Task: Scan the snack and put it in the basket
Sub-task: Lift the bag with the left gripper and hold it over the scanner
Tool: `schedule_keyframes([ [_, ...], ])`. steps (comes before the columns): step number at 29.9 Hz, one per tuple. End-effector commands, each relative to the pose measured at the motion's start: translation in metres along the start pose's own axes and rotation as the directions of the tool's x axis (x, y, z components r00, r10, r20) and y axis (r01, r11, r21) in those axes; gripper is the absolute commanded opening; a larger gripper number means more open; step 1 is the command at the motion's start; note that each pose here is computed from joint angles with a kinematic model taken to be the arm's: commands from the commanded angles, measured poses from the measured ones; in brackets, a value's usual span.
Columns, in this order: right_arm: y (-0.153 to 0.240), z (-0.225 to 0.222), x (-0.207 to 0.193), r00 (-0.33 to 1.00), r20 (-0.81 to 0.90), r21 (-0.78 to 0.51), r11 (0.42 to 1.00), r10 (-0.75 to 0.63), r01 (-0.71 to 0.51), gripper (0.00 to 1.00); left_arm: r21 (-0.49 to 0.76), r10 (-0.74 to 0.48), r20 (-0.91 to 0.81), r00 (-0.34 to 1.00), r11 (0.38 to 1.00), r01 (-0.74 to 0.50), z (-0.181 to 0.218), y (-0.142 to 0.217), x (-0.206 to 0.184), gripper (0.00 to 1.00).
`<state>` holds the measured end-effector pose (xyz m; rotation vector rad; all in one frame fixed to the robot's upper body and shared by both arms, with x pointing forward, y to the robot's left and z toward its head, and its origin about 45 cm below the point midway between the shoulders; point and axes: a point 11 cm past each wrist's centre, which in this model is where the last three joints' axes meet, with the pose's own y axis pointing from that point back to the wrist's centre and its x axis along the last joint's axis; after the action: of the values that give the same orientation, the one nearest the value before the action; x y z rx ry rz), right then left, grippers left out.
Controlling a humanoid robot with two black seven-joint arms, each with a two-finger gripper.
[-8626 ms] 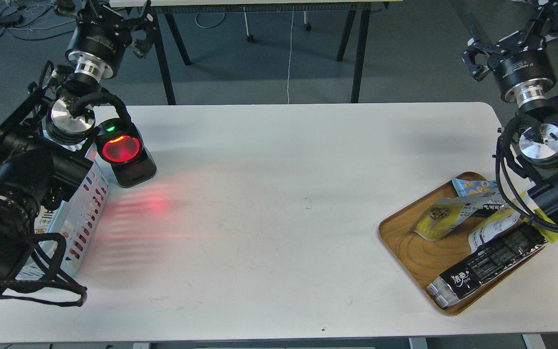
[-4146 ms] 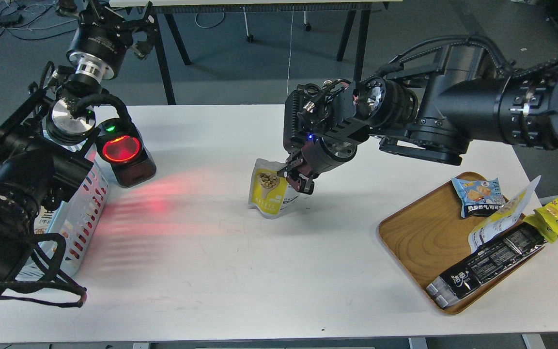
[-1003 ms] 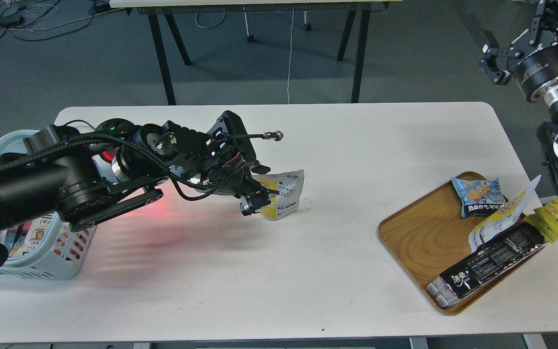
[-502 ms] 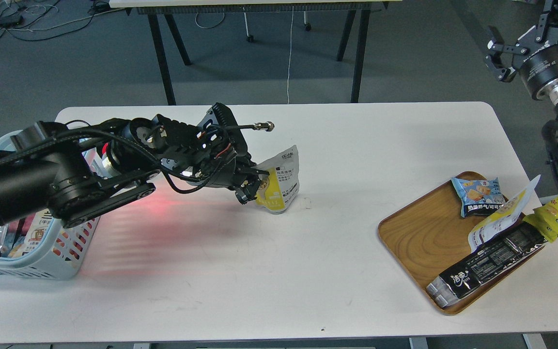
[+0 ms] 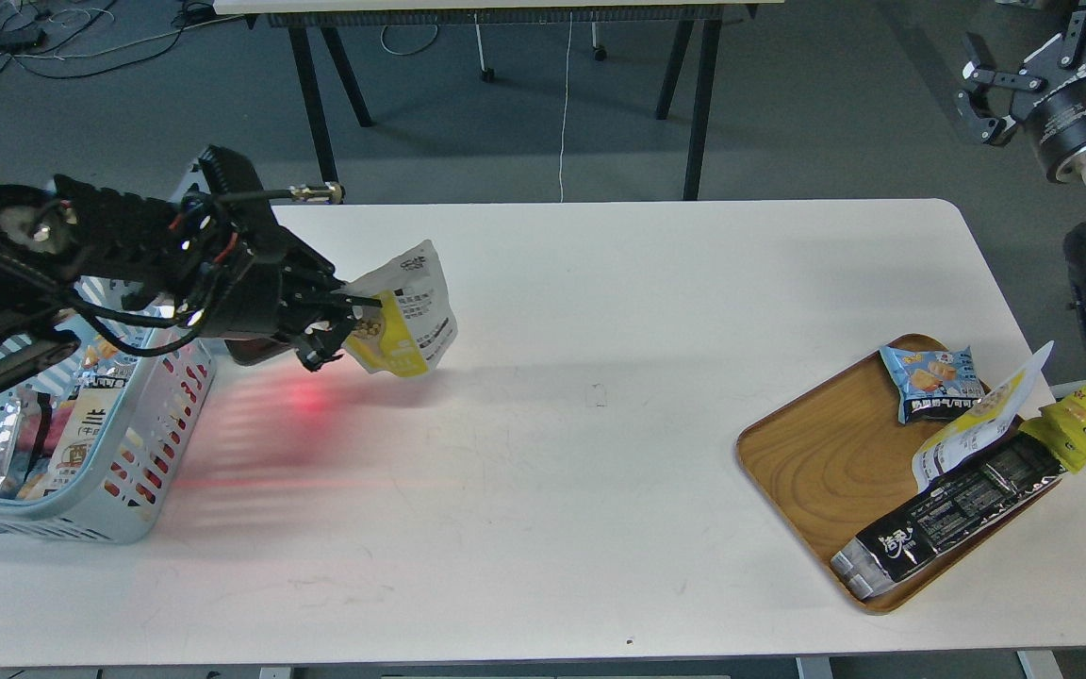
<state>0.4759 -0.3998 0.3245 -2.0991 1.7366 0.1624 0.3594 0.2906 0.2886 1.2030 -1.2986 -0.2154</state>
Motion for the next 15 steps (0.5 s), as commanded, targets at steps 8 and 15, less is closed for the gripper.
schedule_keyframes([
  [8, 0.003, -0.009, 0.007, 1.0, -0.014, 0.01, 1.0, 0.01, -0.01, 0.97, 0.034, -0.08, -0.064, 0.995, 0.996, 0.083, -0.015, 0.024, -0.041, 0.0],
  [15, 0.001, -0.01, 0.006, 1.0, -0.005, 0.019, 1.0, 0.01, -0.01, 0.97, 0.056, -0.081, -0.079, 0.994, 0.995, 0.086, -0.02, 0.032, -0.053, 0.0],
])
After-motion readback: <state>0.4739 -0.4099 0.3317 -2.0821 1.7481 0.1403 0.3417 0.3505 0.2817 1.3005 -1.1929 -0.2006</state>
